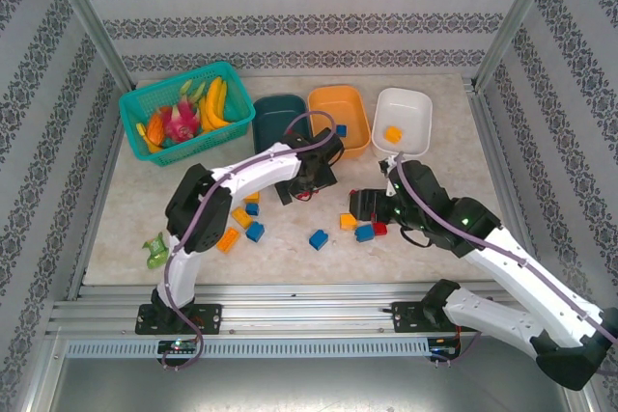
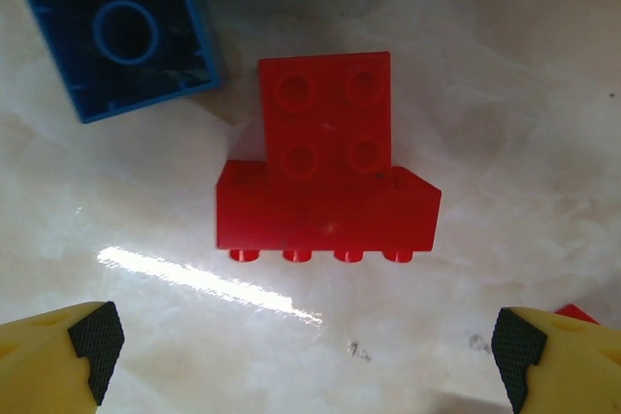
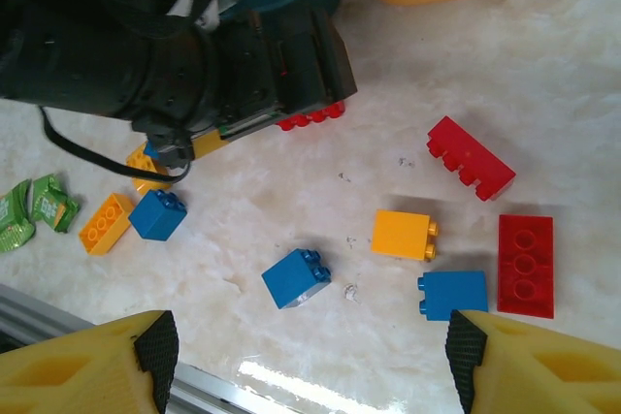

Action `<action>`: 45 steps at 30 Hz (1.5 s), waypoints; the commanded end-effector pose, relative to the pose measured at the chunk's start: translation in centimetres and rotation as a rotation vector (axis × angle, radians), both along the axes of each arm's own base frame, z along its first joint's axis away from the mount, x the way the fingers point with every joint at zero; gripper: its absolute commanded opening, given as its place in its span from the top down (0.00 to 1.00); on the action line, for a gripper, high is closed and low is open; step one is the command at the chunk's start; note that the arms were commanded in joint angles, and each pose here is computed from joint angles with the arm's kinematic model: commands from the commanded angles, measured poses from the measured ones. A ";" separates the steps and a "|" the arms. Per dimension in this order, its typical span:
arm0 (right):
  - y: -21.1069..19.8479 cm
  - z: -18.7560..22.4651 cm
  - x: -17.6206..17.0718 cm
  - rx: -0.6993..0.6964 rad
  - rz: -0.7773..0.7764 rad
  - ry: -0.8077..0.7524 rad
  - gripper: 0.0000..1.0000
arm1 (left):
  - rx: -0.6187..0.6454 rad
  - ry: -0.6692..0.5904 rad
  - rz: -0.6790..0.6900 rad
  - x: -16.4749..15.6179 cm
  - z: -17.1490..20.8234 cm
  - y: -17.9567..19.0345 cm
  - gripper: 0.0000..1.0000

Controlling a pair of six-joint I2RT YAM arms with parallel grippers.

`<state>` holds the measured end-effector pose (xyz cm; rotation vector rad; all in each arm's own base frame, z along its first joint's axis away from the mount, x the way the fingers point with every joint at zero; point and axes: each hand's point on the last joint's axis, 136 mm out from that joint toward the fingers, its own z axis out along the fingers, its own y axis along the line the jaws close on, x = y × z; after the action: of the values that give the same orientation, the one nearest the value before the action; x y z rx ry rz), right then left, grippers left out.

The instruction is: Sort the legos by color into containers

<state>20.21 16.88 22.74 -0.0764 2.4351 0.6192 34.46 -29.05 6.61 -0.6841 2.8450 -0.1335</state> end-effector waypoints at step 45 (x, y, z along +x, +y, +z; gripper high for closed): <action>-2.0 1.6 0.9 0.042 -0.085 -0.024 0.23 | 0.044 -0.086 -0.128 0.1 4.4 0.1 0.43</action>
<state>20.67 15.20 22.49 0.0264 2.4360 0.6267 35.67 -28.89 6.62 -0.5035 2.8244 -0.0498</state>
